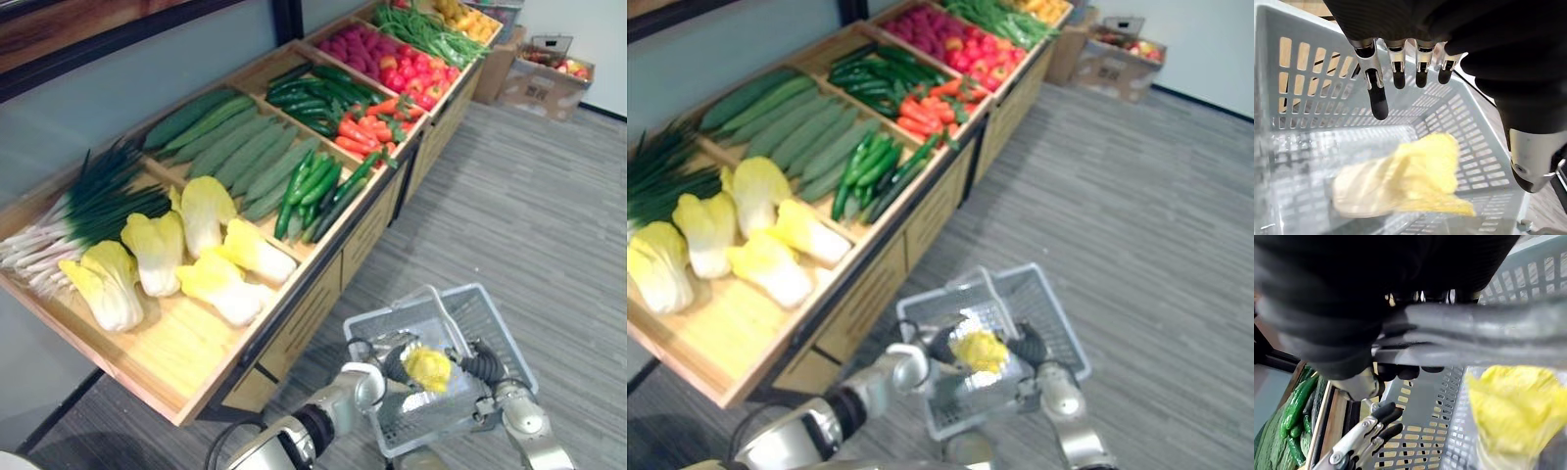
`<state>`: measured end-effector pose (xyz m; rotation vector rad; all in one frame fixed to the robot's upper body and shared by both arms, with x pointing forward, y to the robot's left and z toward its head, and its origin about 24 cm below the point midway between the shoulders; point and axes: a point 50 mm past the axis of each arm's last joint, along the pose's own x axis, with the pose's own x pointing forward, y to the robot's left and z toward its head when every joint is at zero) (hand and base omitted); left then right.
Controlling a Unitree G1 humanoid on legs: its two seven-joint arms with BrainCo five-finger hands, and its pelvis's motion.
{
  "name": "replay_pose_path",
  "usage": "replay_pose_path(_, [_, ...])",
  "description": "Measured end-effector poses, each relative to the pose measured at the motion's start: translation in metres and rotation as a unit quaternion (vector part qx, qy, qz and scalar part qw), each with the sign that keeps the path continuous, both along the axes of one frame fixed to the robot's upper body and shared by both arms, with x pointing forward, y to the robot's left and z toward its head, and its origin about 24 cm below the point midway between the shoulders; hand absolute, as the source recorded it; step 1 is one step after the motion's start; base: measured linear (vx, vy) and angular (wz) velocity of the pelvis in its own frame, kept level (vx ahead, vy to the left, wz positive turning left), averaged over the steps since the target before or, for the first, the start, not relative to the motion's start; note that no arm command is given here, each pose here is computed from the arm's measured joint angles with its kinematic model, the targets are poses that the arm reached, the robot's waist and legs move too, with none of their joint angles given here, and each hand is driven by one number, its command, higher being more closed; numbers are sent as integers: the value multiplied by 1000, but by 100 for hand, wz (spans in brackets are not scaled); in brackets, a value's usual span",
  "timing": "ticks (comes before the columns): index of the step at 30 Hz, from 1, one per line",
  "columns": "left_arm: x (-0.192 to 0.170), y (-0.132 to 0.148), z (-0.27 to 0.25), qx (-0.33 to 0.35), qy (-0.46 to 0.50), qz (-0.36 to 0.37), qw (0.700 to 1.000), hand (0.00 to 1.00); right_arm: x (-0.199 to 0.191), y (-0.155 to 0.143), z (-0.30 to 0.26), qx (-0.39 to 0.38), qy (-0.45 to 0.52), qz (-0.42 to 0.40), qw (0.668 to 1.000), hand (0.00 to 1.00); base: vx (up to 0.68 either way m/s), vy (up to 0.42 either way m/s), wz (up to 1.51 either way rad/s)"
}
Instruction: Pick vegetable in the basket
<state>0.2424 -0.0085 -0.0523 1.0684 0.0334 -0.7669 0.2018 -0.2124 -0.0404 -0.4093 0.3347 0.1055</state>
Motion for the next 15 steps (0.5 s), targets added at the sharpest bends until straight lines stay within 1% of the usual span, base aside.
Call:
replay_pose_path(6, [-3, -12, 8, -13, -15, -32, 999, 0, -3, -1, -3, -1, 7, -4, 1000, 100, -74, -26, 6])
replay_pose_path(11, [-7, -27, 24, -28, -56, -88, 994, 0, -8, -11, -9, -7, 22, -25, 999, 100, -65, -25, 14])
replay_pose_path(13, [-7, -32, 42, -56, -85, -112, 988, 0, -13, -22, -15, -12, 35, -51, 998, 100, -54, -19, 26])
replay_pose_path(14, [-7, -32, 48, -67, -95, -118, 986, 0, -15, -25, -16, -14, 39, -57, 997, 100, -37, -24, 24])
replay_pose_path(15, [-9, -29, 59, -92, -113, -125, 981, 0, -17, -31, -19, -17, 46, -71, 996, 100, -43, -20, 21])
